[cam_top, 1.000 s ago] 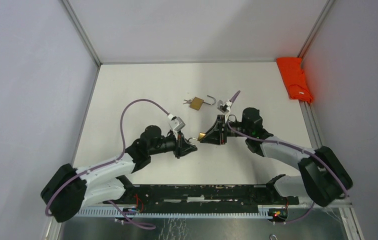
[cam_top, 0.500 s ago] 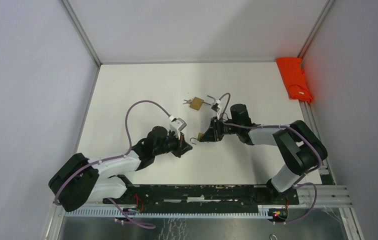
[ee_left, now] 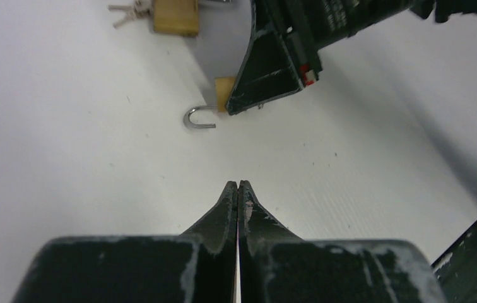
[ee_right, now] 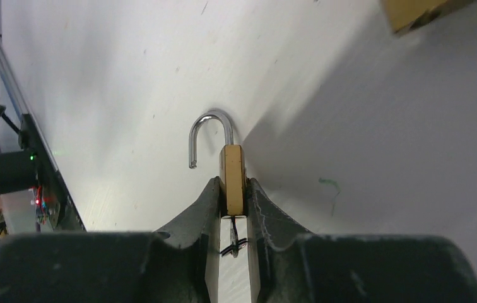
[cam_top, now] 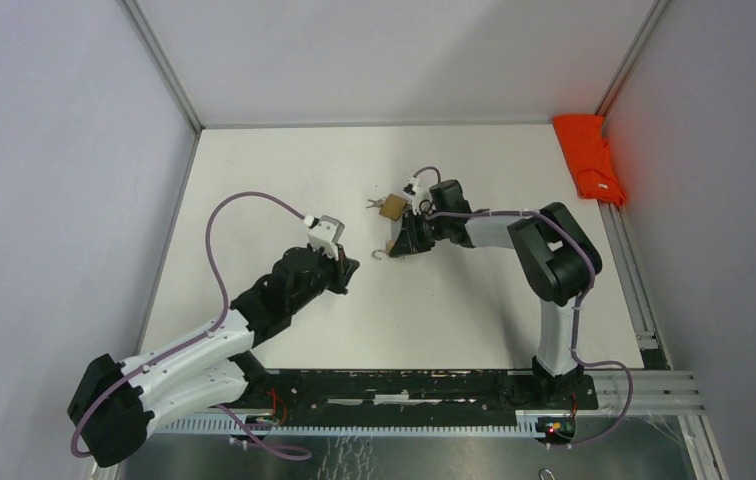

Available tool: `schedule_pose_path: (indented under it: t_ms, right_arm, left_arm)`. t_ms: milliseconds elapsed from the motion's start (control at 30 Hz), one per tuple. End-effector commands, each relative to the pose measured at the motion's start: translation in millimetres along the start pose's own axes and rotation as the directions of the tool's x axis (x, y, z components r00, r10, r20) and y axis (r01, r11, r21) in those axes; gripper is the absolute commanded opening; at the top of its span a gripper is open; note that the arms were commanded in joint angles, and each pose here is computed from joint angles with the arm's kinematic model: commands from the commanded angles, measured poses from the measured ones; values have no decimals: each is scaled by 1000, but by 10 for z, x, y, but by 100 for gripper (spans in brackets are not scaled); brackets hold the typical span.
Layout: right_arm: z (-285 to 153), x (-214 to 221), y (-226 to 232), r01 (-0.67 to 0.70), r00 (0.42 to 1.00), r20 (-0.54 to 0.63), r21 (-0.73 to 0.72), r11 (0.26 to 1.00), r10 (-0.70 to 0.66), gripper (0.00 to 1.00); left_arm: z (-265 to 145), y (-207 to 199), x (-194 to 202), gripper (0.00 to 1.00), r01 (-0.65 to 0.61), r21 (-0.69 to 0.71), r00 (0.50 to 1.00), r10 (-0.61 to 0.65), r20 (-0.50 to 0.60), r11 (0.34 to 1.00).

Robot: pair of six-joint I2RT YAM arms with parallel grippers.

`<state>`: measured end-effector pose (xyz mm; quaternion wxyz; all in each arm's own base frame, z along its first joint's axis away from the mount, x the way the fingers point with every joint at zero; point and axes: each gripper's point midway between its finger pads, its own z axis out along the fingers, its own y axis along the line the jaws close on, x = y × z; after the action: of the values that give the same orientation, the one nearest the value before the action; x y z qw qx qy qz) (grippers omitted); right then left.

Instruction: Unlock with the key

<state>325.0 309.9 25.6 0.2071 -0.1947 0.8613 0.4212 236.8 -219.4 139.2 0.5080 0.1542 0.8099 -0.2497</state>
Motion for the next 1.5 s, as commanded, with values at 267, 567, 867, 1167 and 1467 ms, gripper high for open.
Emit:
schedule_pose_path:
  t_ms: [267,567,867,1167,1467]
  right_arm:
    - [54,-78,-289,-19,996,-79,156,988,32,24]
    - [-156,58,-263,-21,997,-70,209,978,36,44]
    - [-551,-165,-213,19,1000,10,345,938,-23,45]
    - [-788,-516,-35,96,988,74,381,919,-134,27]
    - [-1371,-741,121,138,953,162,520,843,-256,36]
  left_arm:
    - [-156,64,-421,2,-8,-85,997,14,73,996]
    - [-167,63,-410,2,-8,-85,997,14,69,996]
    - [-205,69,-411,2,-4,-89,997,11,73,996]
    - [-201,59,-435,2,-11,-88,997,17,73,996]
    - [-282,17,-737,3,-25,-96,992,37,121,995]
